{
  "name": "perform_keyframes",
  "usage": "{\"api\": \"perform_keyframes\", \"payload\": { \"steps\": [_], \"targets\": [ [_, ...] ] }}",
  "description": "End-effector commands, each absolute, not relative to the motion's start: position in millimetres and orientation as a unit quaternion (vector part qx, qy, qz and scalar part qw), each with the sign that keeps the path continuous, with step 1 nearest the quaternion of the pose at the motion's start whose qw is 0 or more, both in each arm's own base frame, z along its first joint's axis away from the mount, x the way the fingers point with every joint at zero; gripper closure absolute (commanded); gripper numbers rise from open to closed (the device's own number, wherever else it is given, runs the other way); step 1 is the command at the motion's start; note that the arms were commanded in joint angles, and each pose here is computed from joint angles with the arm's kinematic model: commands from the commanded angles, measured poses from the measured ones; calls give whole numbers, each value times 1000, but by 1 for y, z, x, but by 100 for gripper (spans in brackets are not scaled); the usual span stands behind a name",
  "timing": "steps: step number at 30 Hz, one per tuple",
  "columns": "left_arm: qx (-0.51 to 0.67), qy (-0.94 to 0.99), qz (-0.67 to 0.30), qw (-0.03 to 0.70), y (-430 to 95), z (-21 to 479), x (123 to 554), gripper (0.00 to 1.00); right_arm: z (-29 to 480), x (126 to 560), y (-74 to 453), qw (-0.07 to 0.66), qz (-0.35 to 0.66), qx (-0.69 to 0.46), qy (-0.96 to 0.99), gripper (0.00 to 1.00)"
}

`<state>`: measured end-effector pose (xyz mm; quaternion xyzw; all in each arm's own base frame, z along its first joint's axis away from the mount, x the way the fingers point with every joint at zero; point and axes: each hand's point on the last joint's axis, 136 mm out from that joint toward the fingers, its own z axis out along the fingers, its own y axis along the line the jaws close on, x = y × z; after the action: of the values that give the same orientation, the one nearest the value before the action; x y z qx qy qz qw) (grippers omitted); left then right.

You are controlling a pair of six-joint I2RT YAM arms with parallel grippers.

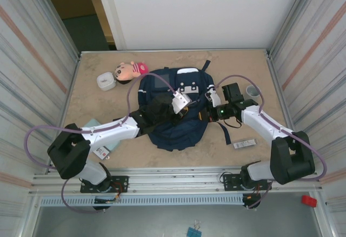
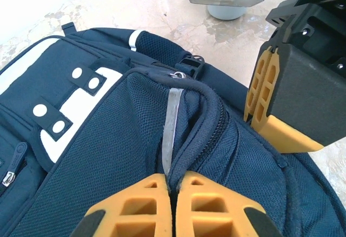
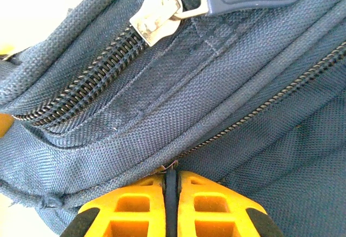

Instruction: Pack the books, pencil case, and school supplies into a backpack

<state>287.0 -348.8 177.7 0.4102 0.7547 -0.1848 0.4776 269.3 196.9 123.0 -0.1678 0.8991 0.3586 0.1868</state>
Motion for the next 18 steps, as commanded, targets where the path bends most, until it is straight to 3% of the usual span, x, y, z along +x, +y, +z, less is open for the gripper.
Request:
{"api": "perform_keyframes", "payload": {
  "steps": [1,6,16,17,18],
  "targets": [
    [355,731,-195,550,-349,238,303,100,151,265,205,218,359,-209,883,100],
    [298,765,-167,545,-342,233,323,100,178,237,221,241,356,-252,867,100],
    [256,773,-200,546,-357,235,335,100,200,196,262,234,392,-279,845,100],
    [261,769,-204,547,-358,236,334,100,199,197,261,233,392,-272,847,99],
    [271,764,-209,547,-358,236,330,100,199,198,258,233,391,-262,851,91]
  ]
}}
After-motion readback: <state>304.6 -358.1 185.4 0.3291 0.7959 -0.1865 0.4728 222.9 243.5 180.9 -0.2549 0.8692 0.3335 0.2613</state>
